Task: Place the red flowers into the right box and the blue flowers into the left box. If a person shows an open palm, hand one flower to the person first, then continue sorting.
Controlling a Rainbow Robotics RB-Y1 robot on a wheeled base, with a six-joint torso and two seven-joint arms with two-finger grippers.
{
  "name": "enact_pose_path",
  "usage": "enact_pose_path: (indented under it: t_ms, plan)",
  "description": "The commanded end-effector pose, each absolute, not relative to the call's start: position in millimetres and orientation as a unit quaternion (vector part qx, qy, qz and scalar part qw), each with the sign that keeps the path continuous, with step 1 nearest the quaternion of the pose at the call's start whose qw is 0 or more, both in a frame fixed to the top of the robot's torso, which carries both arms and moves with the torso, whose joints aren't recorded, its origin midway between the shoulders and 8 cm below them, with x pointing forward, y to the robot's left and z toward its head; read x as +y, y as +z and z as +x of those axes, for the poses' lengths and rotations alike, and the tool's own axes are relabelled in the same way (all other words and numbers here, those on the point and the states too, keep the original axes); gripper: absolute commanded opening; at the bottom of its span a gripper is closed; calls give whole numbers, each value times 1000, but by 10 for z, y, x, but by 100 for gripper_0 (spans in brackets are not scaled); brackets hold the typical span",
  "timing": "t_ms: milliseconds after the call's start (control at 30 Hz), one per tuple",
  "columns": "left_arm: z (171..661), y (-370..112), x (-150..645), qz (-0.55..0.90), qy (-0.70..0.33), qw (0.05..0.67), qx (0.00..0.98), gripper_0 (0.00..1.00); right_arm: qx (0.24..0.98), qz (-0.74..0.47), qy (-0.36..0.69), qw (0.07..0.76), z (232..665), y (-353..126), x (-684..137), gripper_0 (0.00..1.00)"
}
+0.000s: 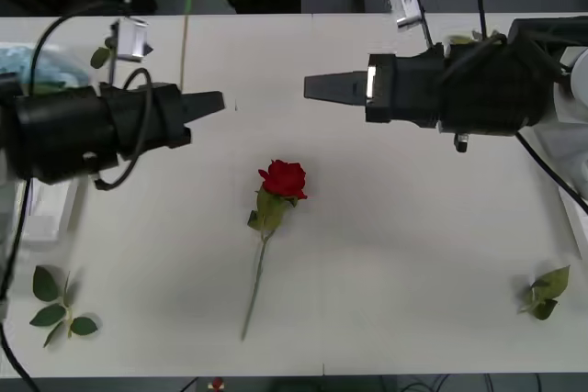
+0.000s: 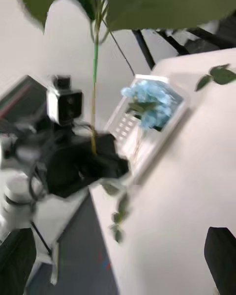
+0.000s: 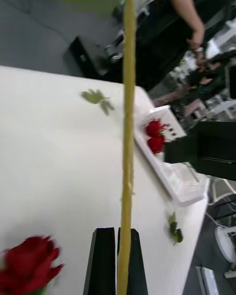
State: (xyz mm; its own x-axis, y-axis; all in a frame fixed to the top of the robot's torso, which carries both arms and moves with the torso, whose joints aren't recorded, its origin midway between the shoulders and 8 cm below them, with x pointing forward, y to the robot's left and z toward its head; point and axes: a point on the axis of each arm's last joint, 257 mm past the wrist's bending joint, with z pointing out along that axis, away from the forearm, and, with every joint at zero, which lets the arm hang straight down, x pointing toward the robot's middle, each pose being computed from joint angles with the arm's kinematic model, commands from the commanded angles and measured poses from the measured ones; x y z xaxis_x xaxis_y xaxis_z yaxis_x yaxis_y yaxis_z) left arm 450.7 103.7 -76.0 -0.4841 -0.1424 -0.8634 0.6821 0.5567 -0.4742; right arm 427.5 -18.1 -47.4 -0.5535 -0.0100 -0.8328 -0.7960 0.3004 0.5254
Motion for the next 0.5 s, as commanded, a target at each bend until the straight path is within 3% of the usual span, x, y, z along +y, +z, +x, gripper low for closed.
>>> enact_pose_path:
  t_ms: [33,500]
  plan:
    - [4569,-541,1614,174,-371,492,768,0,711,-382,413,422,4351,-605,-492,100]
    - [4448,-960,4237,34,-41,456,888,0,665,-562,229,436,4373,-781,-1282,100]
